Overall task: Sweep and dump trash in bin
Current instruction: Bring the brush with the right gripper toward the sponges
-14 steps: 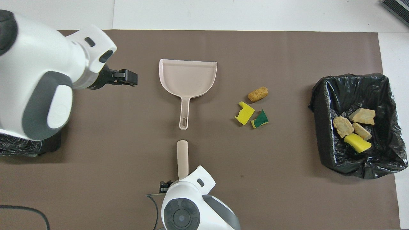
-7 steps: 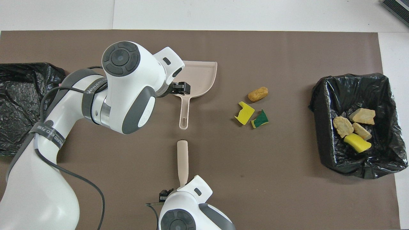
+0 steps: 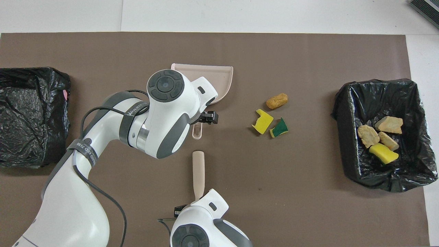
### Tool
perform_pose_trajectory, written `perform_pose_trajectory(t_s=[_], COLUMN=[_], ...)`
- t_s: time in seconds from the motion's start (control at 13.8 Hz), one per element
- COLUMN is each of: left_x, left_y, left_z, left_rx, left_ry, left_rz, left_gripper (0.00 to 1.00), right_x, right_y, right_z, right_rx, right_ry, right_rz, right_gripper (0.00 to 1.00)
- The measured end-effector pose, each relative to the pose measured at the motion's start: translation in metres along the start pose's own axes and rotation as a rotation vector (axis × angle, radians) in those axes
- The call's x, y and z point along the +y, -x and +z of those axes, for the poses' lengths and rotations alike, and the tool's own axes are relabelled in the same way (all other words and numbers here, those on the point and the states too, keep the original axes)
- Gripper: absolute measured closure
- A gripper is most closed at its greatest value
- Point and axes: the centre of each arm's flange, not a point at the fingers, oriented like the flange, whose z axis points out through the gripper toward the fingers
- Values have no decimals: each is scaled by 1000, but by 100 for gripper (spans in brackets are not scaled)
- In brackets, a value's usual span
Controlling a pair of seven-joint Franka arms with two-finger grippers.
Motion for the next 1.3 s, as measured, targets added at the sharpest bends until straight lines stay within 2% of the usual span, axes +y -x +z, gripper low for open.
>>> perform_pose_trajectory(t_s=[0.43,0.79,0.94,1.3], left_x=[5,4,4,6], left_y=[5,5,5,7], left_z=[11,11,11,15], left_rx=[-3,-2,-4,-10], left_ry=[-2,-2,-3,-5], left_rz=[-8,-10,-9,-6], left_gripper=[0,0,22,30], right_x=[18,104,149,262], right_y=[0,-58,-88,-162], right_z=[-15,-78,-99,-113], right_rx=[-47,-102,-115,-112], right_ry=[91,155,148,94], right_rz=[18,2,-40,-150], right_gripper=[75,75,75,75])
